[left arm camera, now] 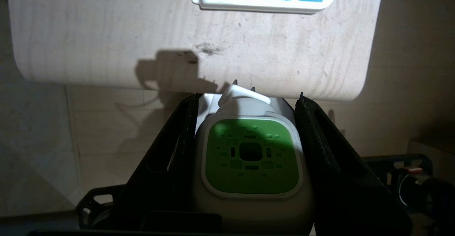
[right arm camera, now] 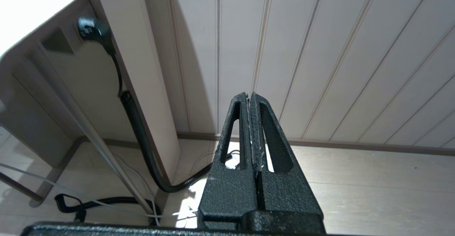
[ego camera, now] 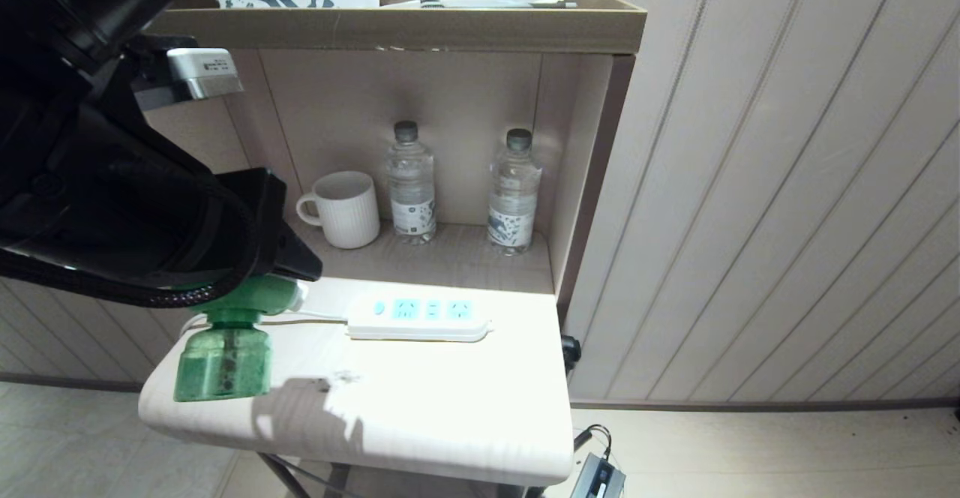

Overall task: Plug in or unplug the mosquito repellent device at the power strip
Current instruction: Insert the plug into the socket

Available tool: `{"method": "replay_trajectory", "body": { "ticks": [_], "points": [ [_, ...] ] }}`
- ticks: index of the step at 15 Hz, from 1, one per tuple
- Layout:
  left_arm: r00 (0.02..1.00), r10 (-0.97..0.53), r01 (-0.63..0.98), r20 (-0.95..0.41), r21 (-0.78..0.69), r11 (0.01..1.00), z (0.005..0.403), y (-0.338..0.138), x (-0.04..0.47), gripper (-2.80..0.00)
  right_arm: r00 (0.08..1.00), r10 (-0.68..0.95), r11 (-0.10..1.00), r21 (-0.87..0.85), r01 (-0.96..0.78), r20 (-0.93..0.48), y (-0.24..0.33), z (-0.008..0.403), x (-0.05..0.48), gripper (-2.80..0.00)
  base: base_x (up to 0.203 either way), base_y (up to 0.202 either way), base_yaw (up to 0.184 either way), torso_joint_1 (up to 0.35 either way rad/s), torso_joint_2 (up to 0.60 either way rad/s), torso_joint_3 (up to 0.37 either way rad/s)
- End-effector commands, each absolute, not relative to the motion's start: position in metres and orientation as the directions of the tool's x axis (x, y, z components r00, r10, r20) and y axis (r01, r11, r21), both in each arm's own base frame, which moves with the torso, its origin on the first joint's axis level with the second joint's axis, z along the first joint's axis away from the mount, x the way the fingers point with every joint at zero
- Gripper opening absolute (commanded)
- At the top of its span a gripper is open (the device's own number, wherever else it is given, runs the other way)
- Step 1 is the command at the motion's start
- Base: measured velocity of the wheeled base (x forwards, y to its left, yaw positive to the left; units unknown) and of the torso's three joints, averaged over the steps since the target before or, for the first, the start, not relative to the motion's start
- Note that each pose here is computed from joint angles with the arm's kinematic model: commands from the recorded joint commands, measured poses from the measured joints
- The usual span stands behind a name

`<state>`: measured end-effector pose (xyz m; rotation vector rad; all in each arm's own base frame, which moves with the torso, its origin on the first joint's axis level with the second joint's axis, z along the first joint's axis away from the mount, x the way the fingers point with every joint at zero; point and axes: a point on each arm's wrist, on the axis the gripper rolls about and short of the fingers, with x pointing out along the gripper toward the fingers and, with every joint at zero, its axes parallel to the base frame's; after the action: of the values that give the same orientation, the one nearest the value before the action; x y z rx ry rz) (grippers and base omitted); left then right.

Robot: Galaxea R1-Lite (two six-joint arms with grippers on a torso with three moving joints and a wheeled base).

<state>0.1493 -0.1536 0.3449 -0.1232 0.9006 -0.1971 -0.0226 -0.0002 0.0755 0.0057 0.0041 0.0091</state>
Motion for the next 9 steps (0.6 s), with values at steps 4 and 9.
{"method": "replay_trajectory", "body": {
  "ticks": [4, 9],
  "points": [
    [0.558, -0.207, 0.107, -0.803, -0.177, 0.978, 0.332, -0.168, 0.16, -2.8, 1.0, 0.009, 1.0, 0.006, -0.009, -0.003, 0.0, 0.076, -0.023, -2.8, 0.0, 0.0, 0.0, 0.219, -0.51, -0.286],
    [0.538, -0.189, 0.104, -0.821, -0.158, 0.982, 0.325, -0.169, 0.161, -2.8, 1.0, 0.01, 1.0, 0.006, -0.01, -0.003, 0.0, 0.076, -0.023, -2.8, 0.0, 0.0, 0.0, 0.24, -0.53, -0.291]
  ]
}}
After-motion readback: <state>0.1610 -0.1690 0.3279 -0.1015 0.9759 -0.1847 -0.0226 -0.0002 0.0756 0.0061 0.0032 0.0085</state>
